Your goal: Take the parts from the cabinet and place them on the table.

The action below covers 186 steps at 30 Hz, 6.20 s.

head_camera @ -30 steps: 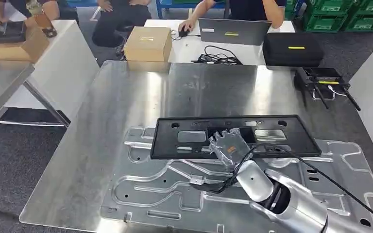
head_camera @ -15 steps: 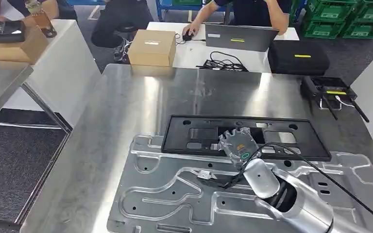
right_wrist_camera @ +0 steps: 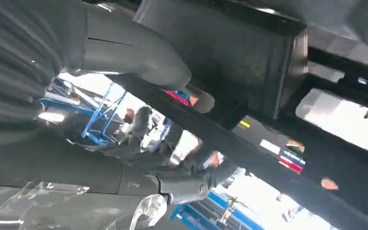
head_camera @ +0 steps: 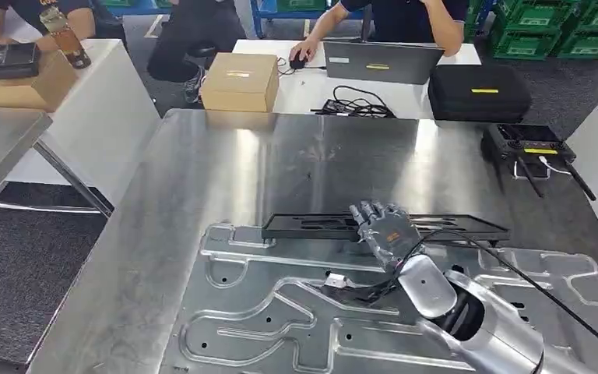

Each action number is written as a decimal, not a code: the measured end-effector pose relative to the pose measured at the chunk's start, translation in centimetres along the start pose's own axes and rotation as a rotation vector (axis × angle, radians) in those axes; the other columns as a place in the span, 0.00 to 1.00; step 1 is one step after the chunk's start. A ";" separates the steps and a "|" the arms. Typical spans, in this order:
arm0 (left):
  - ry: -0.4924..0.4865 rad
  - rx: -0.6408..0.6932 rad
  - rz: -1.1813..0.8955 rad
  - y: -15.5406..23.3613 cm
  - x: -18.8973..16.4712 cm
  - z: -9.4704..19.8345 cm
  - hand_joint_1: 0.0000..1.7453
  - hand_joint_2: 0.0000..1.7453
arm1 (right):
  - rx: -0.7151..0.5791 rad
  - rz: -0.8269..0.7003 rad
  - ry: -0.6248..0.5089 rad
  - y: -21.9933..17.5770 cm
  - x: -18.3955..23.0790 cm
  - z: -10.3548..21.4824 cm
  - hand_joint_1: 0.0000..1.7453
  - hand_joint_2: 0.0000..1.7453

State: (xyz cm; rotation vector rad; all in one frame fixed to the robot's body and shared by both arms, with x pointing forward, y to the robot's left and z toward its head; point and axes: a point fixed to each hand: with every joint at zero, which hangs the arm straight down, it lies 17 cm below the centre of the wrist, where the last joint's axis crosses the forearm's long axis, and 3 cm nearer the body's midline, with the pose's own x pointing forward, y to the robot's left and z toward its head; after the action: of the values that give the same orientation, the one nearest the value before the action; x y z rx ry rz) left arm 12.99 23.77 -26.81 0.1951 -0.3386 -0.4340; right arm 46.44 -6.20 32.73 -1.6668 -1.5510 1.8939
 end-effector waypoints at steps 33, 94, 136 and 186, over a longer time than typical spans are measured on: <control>0.028 -0.011 -0.005 0.2 -1.5 0.0 0.00 0.00 | -0.026 0.068 0.121 -0.7 -8.4 0.9 0.00 1.00; -0.001 -0.014 0.024 -0.2 -0.5 0.1 0.00 0.00 | -0.093 -0.013 -0.125 -3.8 3.5 0.2 0.00 1.00; -0.022 -0.014 0.017 -0.4 1.8 0.0 0.00 0.00 | 0.143 -0.531 0.006 4.4 4.3 -0.4 0.00 1.00; 0.046 -0.010 0.012 -0.9 -1.2 0.3 0.00 0.00 | 1.668 -1.600 1.382 37.0 36.9 51.0 0.00 0.00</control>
State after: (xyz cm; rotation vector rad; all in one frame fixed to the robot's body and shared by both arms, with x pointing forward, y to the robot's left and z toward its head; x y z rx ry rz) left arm 11.53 23.51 -27.11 0.1925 -0.2920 -0.4183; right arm 9.51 -25.44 -27.31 -0.1744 -0.0225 0.2489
